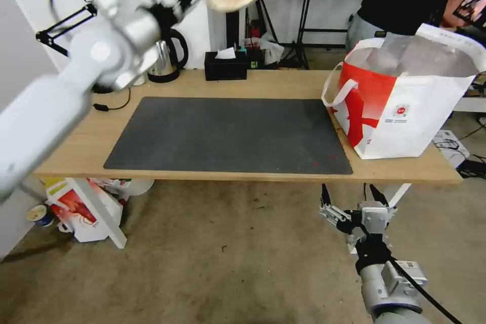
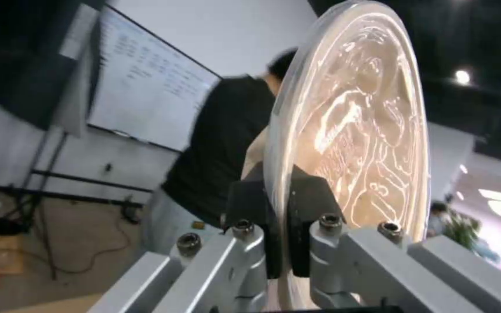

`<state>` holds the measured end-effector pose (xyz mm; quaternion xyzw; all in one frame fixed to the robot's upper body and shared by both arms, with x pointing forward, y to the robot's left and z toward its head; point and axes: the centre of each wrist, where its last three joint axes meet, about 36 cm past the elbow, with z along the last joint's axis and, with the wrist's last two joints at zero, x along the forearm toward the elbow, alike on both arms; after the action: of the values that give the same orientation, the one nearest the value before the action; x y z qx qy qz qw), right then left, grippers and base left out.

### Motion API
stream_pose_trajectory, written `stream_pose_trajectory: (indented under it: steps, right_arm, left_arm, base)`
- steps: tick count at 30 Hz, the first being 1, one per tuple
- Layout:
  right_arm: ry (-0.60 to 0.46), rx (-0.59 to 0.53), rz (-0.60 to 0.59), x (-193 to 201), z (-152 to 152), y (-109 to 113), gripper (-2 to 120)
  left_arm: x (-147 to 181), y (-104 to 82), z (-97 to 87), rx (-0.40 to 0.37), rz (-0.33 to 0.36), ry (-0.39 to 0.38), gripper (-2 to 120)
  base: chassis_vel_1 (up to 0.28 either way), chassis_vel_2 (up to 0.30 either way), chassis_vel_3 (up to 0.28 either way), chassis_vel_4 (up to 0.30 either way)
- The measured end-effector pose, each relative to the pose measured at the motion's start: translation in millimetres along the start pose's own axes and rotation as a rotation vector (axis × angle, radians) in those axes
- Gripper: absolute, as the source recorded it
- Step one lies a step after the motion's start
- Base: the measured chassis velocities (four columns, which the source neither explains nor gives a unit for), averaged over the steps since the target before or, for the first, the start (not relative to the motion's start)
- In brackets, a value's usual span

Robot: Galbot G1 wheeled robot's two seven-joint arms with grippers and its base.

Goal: Pick up the trash from the table and place it into the takeout bag.

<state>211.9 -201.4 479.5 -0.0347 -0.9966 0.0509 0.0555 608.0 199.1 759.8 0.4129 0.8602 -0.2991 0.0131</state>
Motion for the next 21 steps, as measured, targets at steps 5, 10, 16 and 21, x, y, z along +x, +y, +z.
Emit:
stream_pose_trajectory:
  steps: [5, 10, 16, 21]
  right_arm:
    - [0.000, 0.000, 0.000, 0.0, 0.0, 0.0, 100]
    - [0.000, 0.000, 0.000, 0.0, 0.0, 0.0, 100]
    - [0.000, 0.000, 0.000, 0.0, 0.0, 0.0, 100]
    - [0.000, 0.000, 0.000, 0.0, 0.0, 0.0, 100]
  left_arm:
    - [-72.2, -18.9, 22.7, -0.016, 0.056, 0.070, 2]
    - [-117.1, -32.6, 32.3, -0.065, 0.066, 0.121, 2]
    - [-155.1, -44.4, 55.6, -0.104, 0.061, 0.179, 2]
    - [-192.2, -59.6, 86.1, -0.127, 0.072, 0.218, 2]
  base:
    - [0.000, 0.000, 0.000, 0.000]
    - [0.000, 0.000, 0.000, 0.000]
    - [0.000, 0.000, 0.000, 0.000]
    - [0.000, 0.000, 0.000, 0.000]
